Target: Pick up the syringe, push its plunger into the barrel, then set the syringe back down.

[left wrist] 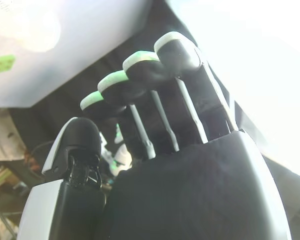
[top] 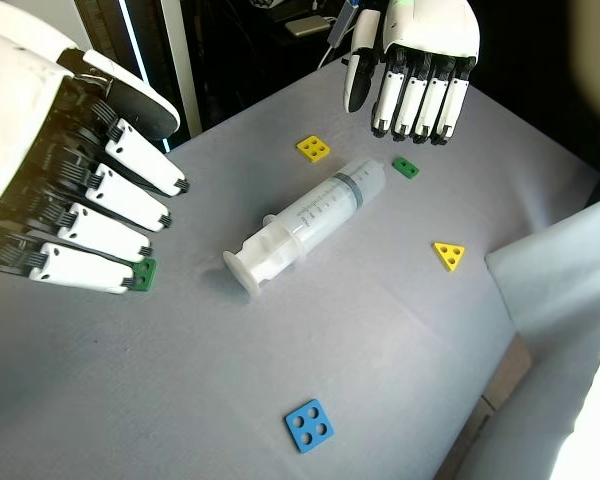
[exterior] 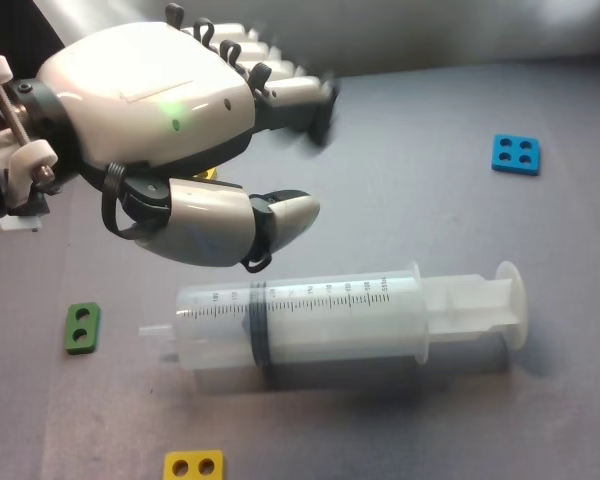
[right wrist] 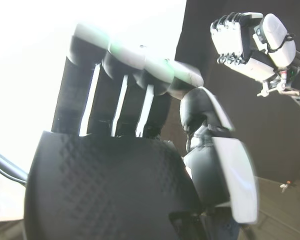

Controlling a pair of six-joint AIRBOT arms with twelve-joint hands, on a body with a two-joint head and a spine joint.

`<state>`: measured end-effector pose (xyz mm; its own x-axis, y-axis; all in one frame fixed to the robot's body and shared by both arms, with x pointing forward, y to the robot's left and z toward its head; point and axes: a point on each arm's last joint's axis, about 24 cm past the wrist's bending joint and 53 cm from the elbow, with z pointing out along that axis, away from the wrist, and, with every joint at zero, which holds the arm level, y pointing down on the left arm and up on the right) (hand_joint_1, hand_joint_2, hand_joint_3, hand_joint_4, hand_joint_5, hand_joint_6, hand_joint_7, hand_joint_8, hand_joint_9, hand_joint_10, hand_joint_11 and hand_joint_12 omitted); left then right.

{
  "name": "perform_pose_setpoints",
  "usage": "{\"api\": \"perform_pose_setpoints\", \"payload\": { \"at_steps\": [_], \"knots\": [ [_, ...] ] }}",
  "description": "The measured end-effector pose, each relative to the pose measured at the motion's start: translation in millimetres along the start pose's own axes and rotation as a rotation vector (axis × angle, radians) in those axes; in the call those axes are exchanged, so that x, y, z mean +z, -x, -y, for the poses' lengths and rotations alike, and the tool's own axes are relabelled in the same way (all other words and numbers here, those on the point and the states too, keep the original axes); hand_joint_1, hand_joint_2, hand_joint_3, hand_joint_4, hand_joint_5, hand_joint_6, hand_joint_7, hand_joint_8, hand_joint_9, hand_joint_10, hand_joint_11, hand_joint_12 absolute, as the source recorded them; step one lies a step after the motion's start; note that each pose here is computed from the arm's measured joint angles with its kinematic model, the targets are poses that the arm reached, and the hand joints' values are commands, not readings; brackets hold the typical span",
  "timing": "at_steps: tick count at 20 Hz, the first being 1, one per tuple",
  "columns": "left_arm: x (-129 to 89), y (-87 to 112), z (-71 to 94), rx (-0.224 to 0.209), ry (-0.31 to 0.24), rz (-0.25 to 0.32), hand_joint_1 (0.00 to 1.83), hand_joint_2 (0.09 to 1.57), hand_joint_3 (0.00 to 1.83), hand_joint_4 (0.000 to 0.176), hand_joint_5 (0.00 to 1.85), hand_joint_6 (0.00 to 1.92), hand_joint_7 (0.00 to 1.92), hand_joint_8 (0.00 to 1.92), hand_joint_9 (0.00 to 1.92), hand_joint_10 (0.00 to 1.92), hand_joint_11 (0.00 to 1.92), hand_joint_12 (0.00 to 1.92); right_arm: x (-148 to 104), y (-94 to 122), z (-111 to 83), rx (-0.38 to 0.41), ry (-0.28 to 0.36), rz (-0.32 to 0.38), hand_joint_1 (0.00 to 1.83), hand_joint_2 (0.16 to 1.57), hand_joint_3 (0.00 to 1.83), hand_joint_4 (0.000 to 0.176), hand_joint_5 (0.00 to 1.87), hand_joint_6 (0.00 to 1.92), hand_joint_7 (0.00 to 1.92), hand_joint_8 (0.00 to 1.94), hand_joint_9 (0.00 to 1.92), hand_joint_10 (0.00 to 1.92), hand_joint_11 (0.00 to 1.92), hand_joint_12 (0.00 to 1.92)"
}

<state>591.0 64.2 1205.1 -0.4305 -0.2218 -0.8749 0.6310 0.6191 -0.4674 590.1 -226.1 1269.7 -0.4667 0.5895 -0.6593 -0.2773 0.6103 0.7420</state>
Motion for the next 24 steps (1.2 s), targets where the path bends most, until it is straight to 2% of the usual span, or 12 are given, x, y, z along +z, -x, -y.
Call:
{"api": "perform_pose_setpoints", "payload": {
  "at_steps": [1,6,14,17,20,22,24],
  "knots": [
    [0,0.6,0.1,-0.002,-0.001,0.002,0.00,1.39,0.05,0.000,0.02,0.00,0.00,0.00,0.00,0.00,0.02,0.02,0,0,-0.5,0.003,0.002,-0.001,0.00,1.27,0.11,0.000,0.10,0.00,0.06,0.00,0.02,0.00,0.00,0.00],
    [0,-1.3,0.0,-0.010,0.003,-0.004,0.00,1.39,0.03,0.000,0.00,0.00,0.00,0.00,0.00,0.00,0.02,0.03,0,0,0.2,0.001,-0.001,0.001,0.00,1.30,0.09,0.000,0.09,0.00,0.04,0.00,0.00,0.00,0.00,0.00],
    [4,-3.1,6.8,-0.065,0.025,0.020,0.00,1.38,0.02,0.000,0.00,0.00,0.00,0.00,0.00,0.00,0.01,0.04,0,0,0.5,-0.001,-0.002,0.001,0.00,1.29,0.07,0.000,0.13,0.01,0.07,0.01,0.02,0.01,0.00,0.00],
    [9,-7.2,10.7,-0.071,0.030,0.021,0.00,1.29,0.00,0.000,0.00,0.00,0.00,0.00,0.00,0.00,0.00,0.00,0,0,0.5,-0.001,-0.002,0.001,0.00,1.29,0.07,0.000,0.13,0.01,0.07,0.01,0.03,0.01,0.00,0.00],
    [9,-16.5,8.4,-0.052,0.075,0.015,0.09,1.19,0.00,0.000,0.00,0.00,0.00,0.00,0.00,0.00,0.00,0.00,0,1,2.0,-0.002,-0.008,0.004,0.00,1.28,0.06,0.000,0.14,0.01,0.08,0.01,0.02,0.01,0.00,0.00],
    [5,-24.6,-3.6,-0.078,0.127,0.026,0.24,1.15,0.00,0.000,0.00,0.00,0.00,0.00,0.00,0.00,0.00,0.00,0,2,3.4,-0.002,-0.014,0.008,0.00,1.28,0.06,0.000,0.14,0.01,0.08,0.01,0.03,0.01,0.00,0.00],
    [0,-34.2,-15.1,-0.105,0.174,0.039,0.28,1.11,0.00,0.000,0.00,0.00,0.00,0.00,0.00,0.00,0.04,0.02,0,2,3.5,-0.001,-0.014,0.008,0.00,1.28,0.06,0.000,0.14,0.01,0.08,0.01,0.03,0.01,0.00,0.00]
  ]
}}
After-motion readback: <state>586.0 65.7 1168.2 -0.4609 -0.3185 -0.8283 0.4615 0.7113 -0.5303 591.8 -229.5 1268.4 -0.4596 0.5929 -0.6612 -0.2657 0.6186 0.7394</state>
